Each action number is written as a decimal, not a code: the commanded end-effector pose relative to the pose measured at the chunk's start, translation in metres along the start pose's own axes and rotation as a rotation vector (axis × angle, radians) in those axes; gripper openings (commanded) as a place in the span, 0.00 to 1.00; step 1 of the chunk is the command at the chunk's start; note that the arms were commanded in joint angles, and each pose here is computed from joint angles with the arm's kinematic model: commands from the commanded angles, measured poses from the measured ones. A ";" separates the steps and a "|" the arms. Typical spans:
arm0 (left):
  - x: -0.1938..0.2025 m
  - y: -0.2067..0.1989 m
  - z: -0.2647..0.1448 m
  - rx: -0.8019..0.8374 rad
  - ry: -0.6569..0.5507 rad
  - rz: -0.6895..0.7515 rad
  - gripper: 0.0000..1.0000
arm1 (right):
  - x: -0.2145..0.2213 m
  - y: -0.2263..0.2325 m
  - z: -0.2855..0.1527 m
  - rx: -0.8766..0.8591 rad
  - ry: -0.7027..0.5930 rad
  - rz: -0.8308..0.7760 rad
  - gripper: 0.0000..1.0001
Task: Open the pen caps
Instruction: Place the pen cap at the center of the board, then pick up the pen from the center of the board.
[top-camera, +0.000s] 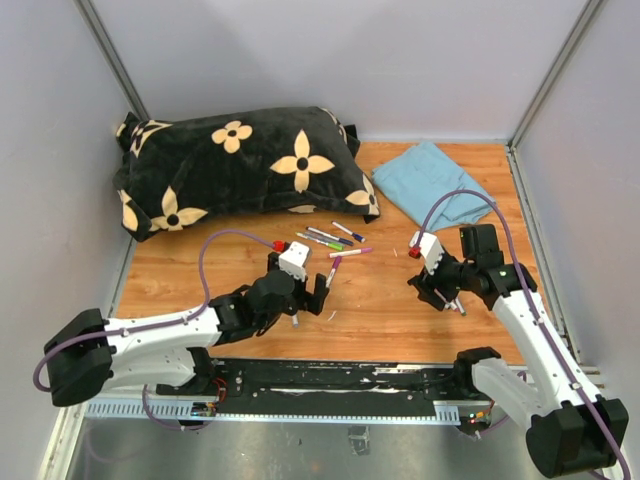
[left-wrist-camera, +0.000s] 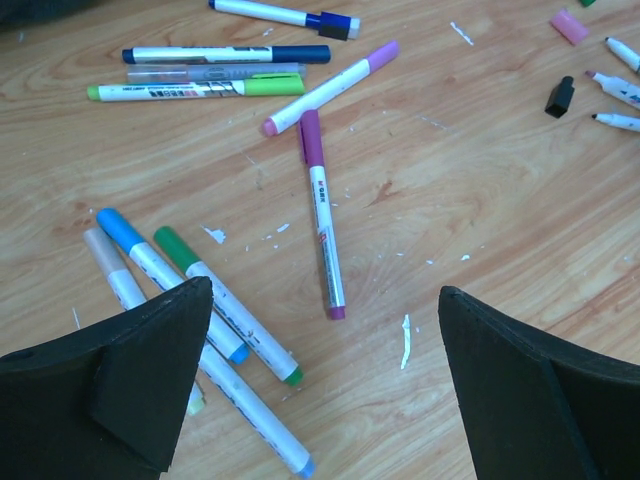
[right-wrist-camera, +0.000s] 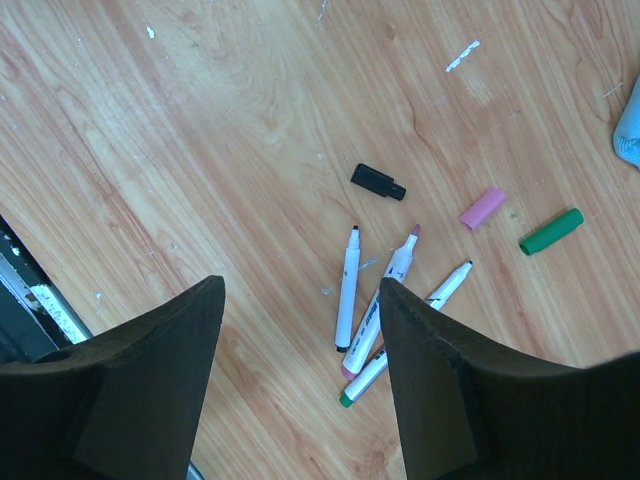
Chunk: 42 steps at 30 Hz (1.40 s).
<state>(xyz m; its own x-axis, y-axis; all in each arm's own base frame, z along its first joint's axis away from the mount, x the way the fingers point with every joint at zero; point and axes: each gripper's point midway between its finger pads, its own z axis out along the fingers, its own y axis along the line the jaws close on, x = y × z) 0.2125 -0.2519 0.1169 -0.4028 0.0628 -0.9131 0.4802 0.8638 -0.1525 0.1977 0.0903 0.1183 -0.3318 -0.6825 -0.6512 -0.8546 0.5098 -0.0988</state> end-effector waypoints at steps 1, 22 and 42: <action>-0.011 0.003 0.006 -0.035 0.001 0.003 0.99 | -0.007 0.008 -0.003 -0.037 -0.012 -0.039 0.65; 0.020 0.018 0.042 -0.134 0.186 0.075 0.95 | -0.004 0.009 -0.002 -0.040 -0.001 -0.037 0.66; 0.034 0.024 0.070 -0.152 0.311 0.137 0.77 | -0.004 0.009 -0.001 -0.044 0.002 -0.034 0.67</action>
<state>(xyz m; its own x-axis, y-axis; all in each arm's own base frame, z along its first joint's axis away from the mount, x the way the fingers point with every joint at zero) 0.2586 -0.2582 0.0548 -0.5739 0.2847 -0.7678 0.4178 0.9082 0.0245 0.1951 0.0899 0.1159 -0.3285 -0.6926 -0.6422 -0.8632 0.4962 -0.0936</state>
